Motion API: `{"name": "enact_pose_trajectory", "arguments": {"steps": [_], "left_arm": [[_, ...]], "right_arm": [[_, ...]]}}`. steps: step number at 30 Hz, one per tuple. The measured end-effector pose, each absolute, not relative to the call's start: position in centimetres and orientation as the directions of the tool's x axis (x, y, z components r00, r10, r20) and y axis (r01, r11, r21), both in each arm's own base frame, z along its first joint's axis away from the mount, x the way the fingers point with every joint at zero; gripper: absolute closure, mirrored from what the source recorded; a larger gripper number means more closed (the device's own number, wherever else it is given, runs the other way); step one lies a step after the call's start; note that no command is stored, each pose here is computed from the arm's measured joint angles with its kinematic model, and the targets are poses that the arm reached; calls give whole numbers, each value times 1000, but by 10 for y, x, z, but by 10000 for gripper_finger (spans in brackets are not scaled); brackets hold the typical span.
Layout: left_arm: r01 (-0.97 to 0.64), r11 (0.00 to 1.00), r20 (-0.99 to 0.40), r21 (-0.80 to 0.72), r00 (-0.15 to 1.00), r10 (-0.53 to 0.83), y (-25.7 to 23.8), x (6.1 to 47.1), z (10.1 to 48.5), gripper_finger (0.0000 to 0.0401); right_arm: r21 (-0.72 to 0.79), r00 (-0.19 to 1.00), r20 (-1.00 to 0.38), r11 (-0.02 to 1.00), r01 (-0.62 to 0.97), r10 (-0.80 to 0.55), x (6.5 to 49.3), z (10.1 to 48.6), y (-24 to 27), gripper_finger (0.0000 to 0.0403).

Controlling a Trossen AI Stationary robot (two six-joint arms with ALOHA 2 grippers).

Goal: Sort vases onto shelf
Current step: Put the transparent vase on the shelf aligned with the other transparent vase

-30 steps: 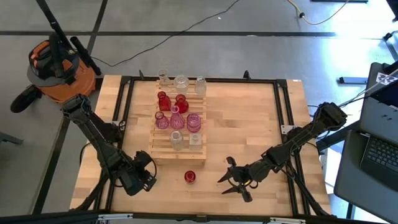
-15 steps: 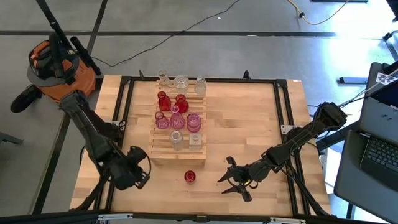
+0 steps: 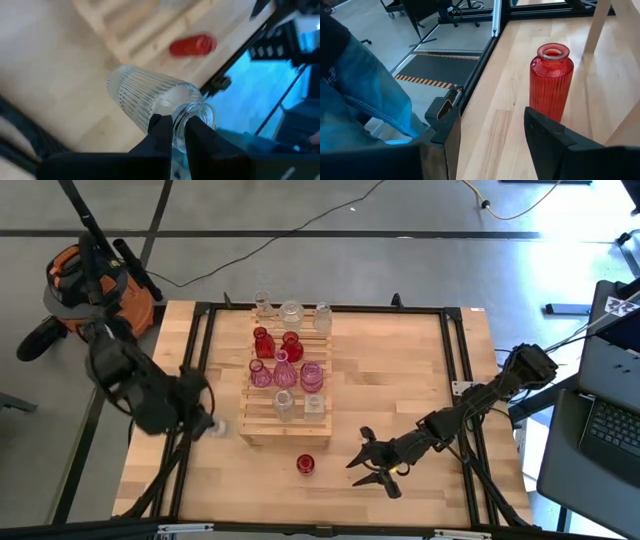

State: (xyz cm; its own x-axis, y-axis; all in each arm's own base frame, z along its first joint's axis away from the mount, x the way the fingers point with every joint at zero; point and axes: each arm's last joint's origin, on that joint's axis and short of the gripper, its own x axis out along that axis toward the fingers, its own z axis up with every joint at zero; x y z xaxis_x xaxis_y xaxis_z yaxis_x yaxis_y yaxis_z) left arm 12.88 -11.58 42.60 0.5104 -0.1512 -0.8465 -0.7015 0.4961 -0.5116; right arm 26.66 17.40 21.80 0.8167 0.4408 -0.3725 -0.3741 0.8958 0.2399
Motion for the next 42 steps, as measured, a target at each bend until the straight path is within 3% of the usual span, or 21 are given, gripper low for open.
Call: {"name": "enact_pose_trajectory", "arguments": {"steps": [12, 23, 36, 42], "left_arm": [[-633, 584, -821, -509, 560, -109, -65, 156, 434, 380], [-595, 639, -852, -488, 483, -200, -40, 172, 416, 380], [-526, 650, -817, -549, 502, -284, -24, 190, 399, 379], [-525, 653, -817, -545, 508, -273, -19, 191, 398, 339]], "right_arm": [[251, 810, -374, 890, -380, 451, 267, 218, 173, 236], [266, 824, -373, 900, -345, 426, 268, 218, 172, 236], [292, 829, -372, 900, -323, 418, 268, 218, 172, 236], [292, 829, -372, 900, -323, 418, 268, 218, 172, 236]]}}
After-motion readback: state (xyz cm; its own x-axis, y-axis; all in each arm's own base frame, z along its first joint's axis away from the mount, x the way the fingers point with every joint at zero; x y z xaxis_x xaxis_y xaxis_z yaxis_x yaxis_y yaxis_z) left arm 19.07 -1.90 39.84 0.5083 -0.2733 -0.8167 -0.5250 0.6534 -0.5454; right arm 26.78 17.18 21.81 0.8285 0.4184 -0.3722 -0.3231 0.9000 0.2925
